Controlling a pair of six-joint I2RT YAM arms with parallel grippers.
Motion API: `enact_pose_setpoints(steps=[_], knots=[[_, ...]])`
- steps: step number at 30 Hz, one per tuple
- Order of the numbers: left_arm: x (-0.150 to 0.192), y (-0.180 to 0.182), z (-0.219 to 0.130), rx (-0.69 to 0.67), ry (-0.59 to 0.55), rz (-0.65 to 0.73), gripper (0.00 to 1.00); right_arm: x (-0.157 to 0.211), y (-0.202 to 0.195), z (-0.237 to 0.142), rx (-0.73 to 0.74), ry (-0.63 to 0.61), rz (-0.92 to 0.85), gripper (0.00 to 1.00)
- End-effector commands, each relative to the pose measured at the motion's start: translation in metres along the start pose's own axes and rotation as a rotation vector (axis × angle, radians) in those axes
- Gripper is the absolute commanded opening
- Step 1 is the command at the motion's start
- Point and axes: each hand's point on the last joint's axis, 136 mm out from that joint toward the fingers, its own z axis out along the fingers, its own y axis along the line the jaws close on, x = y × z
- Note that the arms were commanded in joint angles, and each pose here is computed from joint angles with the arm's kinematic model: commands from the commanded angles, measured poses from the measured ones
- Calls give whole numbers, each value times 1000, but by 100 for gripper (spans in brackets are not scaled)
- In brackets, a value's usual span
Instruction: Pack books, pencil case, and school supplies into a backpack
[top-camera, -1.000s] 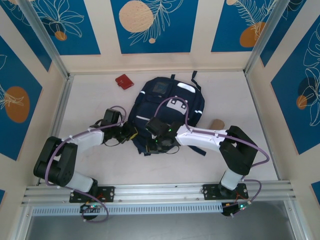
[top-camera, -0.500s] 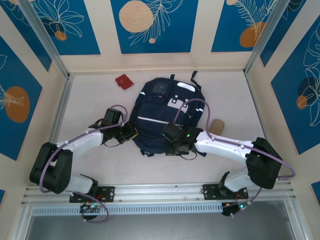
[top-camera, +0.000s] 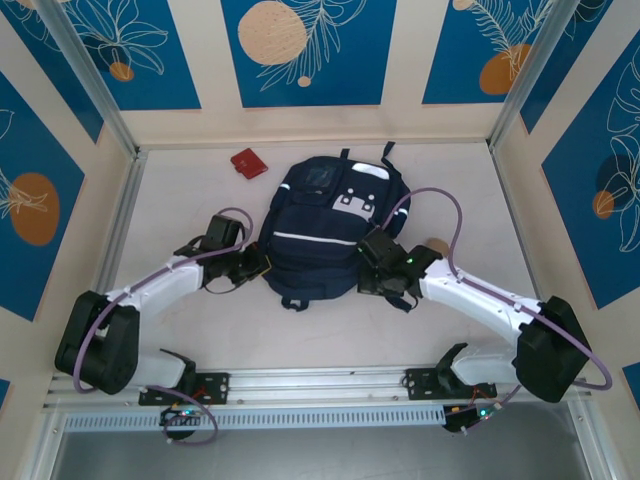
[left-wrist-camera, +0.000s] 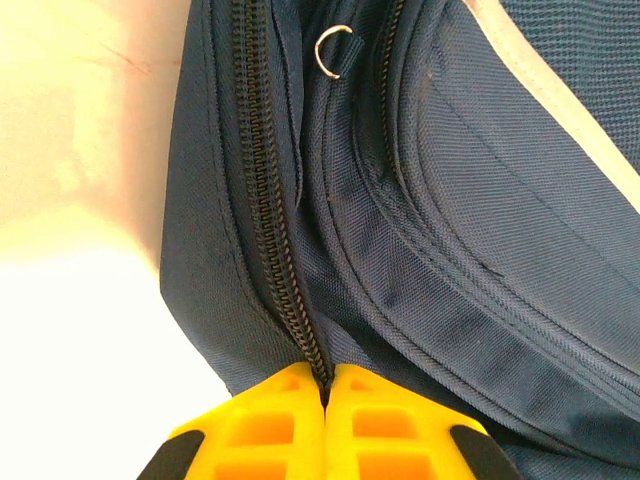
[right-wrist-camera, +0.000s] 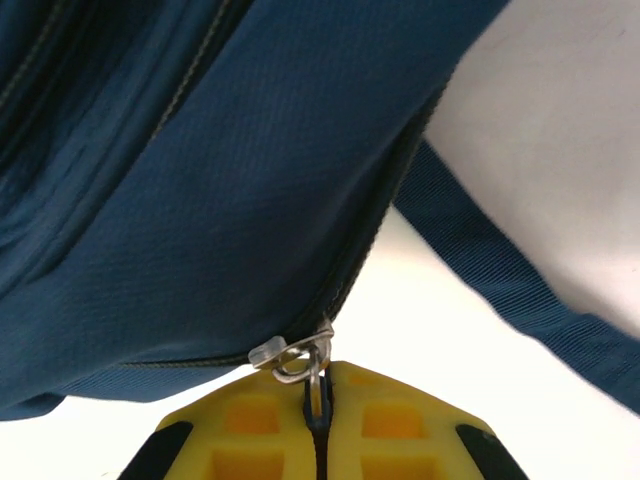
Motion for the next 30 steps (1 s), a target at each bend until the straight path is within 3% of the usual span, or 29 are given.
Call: enact_pose_setpoints(steps=[1,12,18,24,26,30], knots=[[-23,24,-15,-140,-119,24,0,-8,-43,-9,119,-29,-5,0],[-14,39,-21,-173,-93,28,0,-56,-44,-8,-179,-73,-27,0],[-15,26,-31,-127,-88,69,0,-54,-7,-20,-389,-61,-81,0],[-18,-1,-49,-61,-82,146,49,-36,31,-16,-470,-11,-160,0],[-17,-15,-55,-21,-69,197,56,-32,42,-14,-488,2,-184,0],[-6,-58,-65,83,-53,412,61,-28,67,-10,-522,25,-227,0]])
